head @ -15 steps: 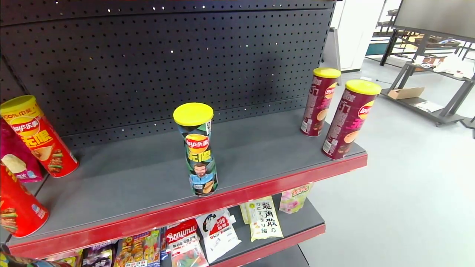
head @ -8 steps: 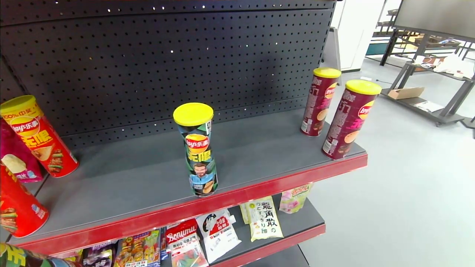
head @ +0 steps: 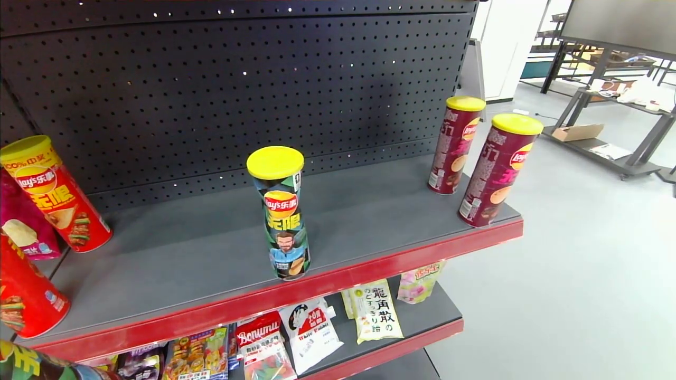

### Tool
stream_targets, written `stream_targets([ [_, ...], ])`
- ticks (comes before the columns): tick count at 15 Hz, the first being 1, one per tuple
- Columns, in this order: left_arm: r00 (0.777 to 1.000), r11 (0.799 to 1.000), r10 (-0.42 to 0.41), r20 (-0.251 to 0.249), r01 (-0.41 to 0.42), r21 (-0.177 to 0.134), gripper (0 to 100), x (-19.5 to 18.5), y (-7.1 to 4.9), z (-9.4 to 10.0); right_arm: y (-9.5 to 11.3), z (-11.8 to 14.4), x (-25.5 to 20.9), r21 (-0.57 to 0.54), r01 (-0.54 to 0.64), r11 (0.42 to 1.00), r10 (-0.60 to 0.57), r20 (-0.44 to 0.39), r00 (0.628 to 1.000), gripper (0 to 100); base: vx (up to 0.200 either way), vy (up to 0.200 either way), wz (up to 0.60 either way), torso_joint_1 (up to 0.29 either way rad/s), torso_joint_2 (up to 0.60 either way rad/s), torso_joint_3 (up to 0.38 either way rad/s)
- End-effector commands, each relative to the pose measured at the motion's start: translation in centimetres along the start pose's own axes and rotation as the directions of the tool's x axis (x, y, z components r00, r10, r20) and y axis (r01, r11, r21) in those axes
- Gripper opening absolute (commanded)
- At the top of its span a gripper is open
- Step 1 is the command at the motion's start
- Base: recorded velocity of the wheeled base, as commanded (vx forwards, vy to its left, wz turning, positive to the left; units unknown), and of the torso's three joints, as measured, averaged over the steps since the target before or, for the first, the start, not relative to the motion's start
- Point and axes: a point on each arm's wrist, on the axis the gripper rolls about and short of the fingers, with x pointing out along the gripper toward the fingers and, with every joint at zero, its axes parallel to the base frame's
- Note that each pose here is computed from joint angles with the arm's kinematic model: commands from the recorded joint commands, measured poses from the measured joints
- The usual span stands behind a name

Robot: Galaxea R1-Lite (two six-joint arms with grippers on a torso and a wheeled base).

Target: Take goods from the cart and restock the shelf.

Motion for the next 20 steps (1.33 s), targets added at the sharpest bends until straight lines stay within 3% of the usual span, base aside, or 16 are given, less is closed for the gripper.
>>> stream_targets([
  [1,1.0,1.0,0.003,0.005,-0.003,0.002,0,-0.1,0.0,0.1,-0.1,-0.2,0.0,0.013,0.029,0.999,-0.029,-0.007,1.0,100,0.0,0.0,0.0,0.0,0.0,0.0],
  [5,1.0,1.0,0.006,0.015,-0.006,0.006,0,-0.1,0.1,0.6,0.0,-0.2,0.1,0.02,0.166,0.986,-0.166,-0.012,0.986,100,0.0,0.0,0.0,0.0,0.0,0.0],
  [9,1.0,1.0,0.005,0.016,-0.005,0.009,0,-0.2,0.0,0.4,0.2,-0.5,-0.6,0.024,0.194,0.981,-0.196,0.087,0.977,100,0.0,0.0,0.0,0.0,0.0,0.0],
  [16,0.999,0.999,-0.047,-0.024,0.047,-0.006,0,0.5,0.0,-0.3,0.2,-0.5,-0.6,0.025,0.196,0.98,-0.197,0.087,0.977,100,0.0,0.0,0.0,0.0,0.0,0.0],
  [18,0.998,0.999,-0.05,-0.049,0.049,-0.019,0,1.7,0.3,0.1,0.2,-0.5,-0.6,0.025,0.196,0.98,-0.197,0.087,0.977,100,0.0,0.0,0.0,0.0,0.0,0.0],
  [20,0.998,0.998,-0.043,-0.044,0.041,-0.045,0,6.2,1.6,1.3,0.2,-0.5,-0.6,0.025,0.196,0.98,-0.197,0.087,0.977,100,0.0,0.0,0.0,0.0,0.0,0.0],
])
